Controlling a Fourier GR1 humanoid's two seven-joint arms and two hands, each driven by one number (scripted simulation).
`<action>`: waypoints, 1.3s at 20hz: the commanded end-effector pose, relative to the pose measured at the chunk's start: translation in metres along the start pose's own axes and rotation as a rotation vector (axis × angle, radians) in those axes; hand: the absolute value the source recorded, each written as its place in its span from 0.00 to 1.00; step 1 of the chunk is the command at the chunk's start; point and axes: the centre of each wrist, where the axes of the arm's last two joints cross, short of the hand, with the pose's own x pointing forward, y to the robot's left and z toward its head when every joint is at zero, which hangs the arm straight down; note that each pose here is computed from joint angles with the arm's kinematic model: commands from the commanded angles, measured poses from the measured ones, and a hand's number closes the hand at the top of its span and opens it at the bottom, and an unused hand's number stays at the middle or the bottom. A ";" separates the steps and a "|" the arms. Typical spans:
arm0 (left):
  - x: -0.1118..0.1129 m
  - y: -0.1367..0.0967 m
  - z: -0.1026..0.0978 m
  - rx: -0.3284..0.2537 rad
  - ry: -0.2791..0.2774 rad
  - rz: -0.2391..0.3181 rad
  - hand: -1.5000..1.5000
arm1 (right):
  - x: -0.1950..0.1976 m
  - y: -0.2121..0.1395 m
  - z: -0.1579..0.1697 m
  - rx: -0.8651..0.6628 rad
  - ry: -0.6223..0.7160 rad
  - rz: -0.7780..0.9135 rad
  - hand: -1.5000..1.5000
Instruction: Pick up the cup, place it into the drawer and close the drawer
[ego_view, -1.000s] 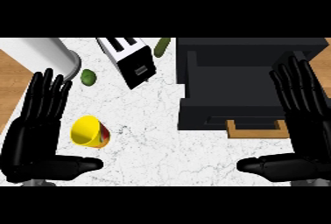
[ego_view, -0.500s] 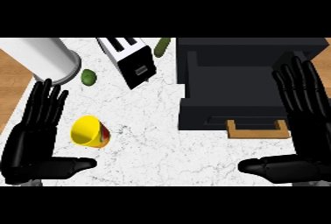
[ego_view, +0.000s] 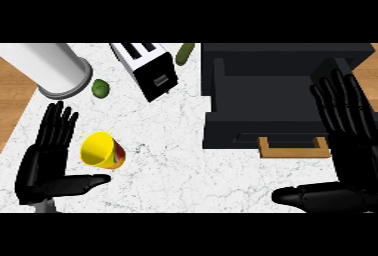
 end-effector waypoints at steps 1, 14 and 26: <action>-0.014 0.017 -0.004 0.015 0.035 -0.009 0.00 | 0.000 -0.010 -0.004 0.001 -0.006 -0.022 0.00; -0.060 0.029 0.011 0.016 0.072 -0.034 0.00 | 0.015 0.002 -0.002 0.014 0.009 -0.009 0.00; -0.115 0.040 0.018 0.078 0.075 -0.014 0.00 | -0.002 -0.008 0.001 0.033 0.018 -0.017 0.00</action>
